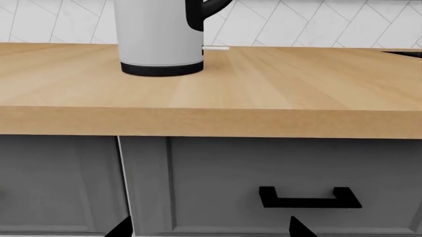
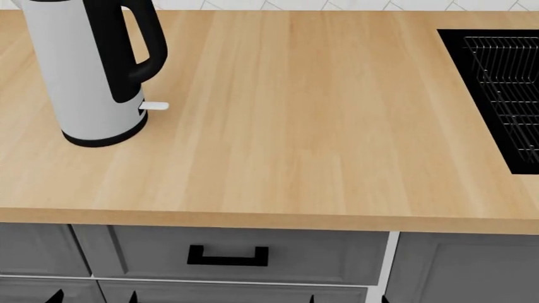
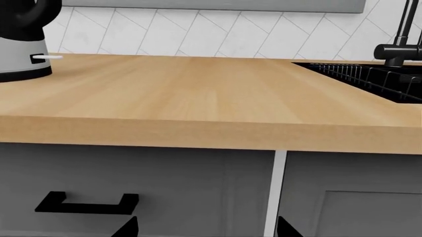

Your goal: Press the button to open the lid of the electric kettle.

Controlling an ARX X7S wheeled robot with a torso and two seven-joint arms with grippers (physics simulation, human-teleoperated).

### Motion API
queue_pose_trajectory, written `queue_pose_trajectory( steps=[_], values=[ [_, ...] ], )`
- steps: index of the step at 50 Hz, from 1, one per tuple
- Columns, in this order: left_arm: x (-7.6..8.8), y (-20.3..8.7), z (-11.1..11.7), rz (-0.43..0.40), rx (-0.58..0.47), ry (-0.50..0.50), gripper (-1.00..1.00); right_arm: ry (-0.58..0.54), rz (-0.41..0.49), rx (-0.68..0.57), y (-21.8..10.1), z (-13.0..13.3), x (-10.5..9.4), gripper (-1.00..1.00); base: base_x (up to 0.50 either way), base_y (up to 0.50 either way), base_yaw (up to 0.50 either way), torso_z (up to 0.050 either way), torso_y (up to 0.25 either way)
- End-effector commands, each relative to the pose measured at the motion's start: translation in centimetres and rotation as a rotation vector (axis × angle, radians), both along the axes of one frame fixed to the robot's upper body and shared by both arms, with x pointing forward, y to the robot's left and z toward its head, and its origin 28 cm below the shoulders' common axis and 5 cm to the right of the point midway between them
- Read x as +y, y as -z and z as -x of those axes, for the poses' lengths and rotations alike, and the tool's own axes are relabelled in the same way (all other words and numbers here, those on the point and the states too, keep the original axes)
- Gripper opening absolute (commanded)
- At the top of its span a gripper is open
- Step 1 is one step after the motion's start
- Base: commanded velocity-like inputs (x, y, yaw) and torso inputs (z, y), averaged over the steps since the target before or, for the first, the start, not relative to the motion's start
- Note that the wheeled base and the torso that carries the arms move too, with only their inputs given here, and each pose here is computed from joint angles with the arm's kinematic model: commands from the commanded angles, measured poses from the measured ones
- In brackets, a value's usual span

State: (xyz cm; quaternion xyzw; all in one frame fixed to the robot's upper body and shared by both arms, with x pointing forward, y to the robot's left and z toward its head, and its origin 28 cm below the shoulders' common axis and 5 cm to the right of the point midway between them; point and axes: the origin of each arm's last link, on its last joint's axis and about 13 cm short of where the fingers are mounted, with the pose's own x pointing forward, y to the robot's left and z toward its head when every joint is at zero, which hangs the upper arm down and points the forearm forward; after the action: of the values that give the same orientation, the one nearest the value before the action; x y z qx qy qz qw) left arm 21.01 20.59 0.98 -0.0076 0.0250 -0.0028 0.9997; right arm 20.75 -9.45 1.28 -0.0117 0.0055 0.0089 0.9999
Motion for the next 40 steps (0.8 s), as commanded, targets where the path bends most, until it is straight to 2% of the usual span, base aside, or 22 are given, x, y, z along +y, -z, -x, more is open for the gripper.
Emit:
queue_pose_trajectory(
  steps=[1,4,6,9,11,17,20,22,23,24,25,26,27,29,30,31,35,40],
  values=[
    [0.0,-0.7,0.0,0.039,-0.008,-0.029,1.00,0.015,-0.006,-0.014,-0.5,-0.2,-0.1,1.00,0.00,0.00,0.00,0.050,0.000],
    [-0.3,-3.4,0.3,0.028,-0.027,-0.024,1.00,0.009,-0.016,-0.046,-2.6,-0.3,0.1,1.00,0.00,0.00,0.00,0.011,0.000],
    [-0.7,-4.5,0.8,0.050,-0.028,-0.020,1.00,-0.005,-0.012,-0.066,-4.0,-0.3,0.4,1.00,0.00,0.00,0.00,0.000,0.000],
    [-1.2,-5.8,1.0,-0.010,-0.021,-0.002,1.00,0.012,-0.020,-0.089,-6.9,-0.2,0.4,1.00,0.00,0.00,0.00,0.000,0.000],
    [-1.2,-6.9,1.2,0.025,-0.033,0.000,1.00,0.013,-0.027,-0.104,-8.4,0.0,0.2,1.00,0.00,0.00,0.00,0.000,0.000],
    [-1.6,-10.8,1.9,-0.002,0.011,0.009,1.00,0.014,-0.028,-0.159,-13.2,1.4,-0.2,1.00,0.00,0.00,0.00,0.000,0.000],
    [-1.6,-13.4,2.0,-0.004,0.044,0.012,1.00,0.014,-0.021,-0.167,-15.2,2.1,0.0,1.00,0.00,0.00,0.00,0.000,0.000],
    [-1.6,-16.4,2.3,-0.023,-0.008,0.046,1.00,0.017,-0.014,-0.169,-16.6,2.7,0.0,1.00,0.00,0.00,0.00,0.000,0.000],
    [-1.6,-17.7,2.4,-0.018,-0.030,0.044,1.00,0.017,-0.014,-0.172,-17.2,2.9,-0.1,1.00,0.00,0.00,0.00,0.000,0.000],
    [-1.7,-18.6,2.3,0.004,-0.008,0.013,1.00,0.064,0.007,-0.190,-17.9,2.8,-0.5,1.00,0.00,0.00,0.00,0.000,0.000],
    [-1.9,-18.8,2.5,0.008,-0.019,0.039,1.00,0.114,0.026,-0.226,-18.8,2.8,-1.1,1.00,0.00,0.00,0.00,0.000,0.000],
    [-2.0,-18.9,2.6,-0.022,-0.013,0.045,1.00,0.144,0.031,-0.247,-19.6,3.0,-1.2,1.00,0.00,0.00,0.00,0.000,0.000],
    [-2.0,-19.2,2.7,-0.028,-0.016,0.021,1.00,0.161,0.018,-0.258,-20.2,3.4,-1.0,1.00,0.00,0.00,0.00,0.000,0.000],
    [-1.5,-20.3,2.7,-0.023,-0.028,-0.067,1.00,0.026,-0.037,-0.234,-20.9,4.8,-0.2,1.00,0.00,0.00,0.00,0.000,0.000],
    [-1.6,-20.6,3.2,-0.015,-0.034,-0.061,1.00,0.019,-0.027,-0.226,-20.8,4.9,0.0,1.00,0.00,0.00,0.00,0.000,0.000],
    [-1.8,-20.5,4.0,-0.050,-0.023,0.055,1.00,0.004,0.013,-0.195,-20.6,4.9,0.2,1.00,0.00,0.00,0.00,0.000,0.000],
    [-1.3,-20.6,4.4,-0.052,-0.012,0.062,1.00,-0.005,-0.021,-0.207,-21.4,5.3,0.2,1.00,0.00,0.00,0.00,0.000,0.000],
    [-0.9,-21.9,5.2,-0.070,-0.027,0.066,1.00,-0.011,-0.007,-0.207,-22.0,5.8,-0.1,1.00,0.00,0.00,0.00,0.000,0.000]
  ],
)
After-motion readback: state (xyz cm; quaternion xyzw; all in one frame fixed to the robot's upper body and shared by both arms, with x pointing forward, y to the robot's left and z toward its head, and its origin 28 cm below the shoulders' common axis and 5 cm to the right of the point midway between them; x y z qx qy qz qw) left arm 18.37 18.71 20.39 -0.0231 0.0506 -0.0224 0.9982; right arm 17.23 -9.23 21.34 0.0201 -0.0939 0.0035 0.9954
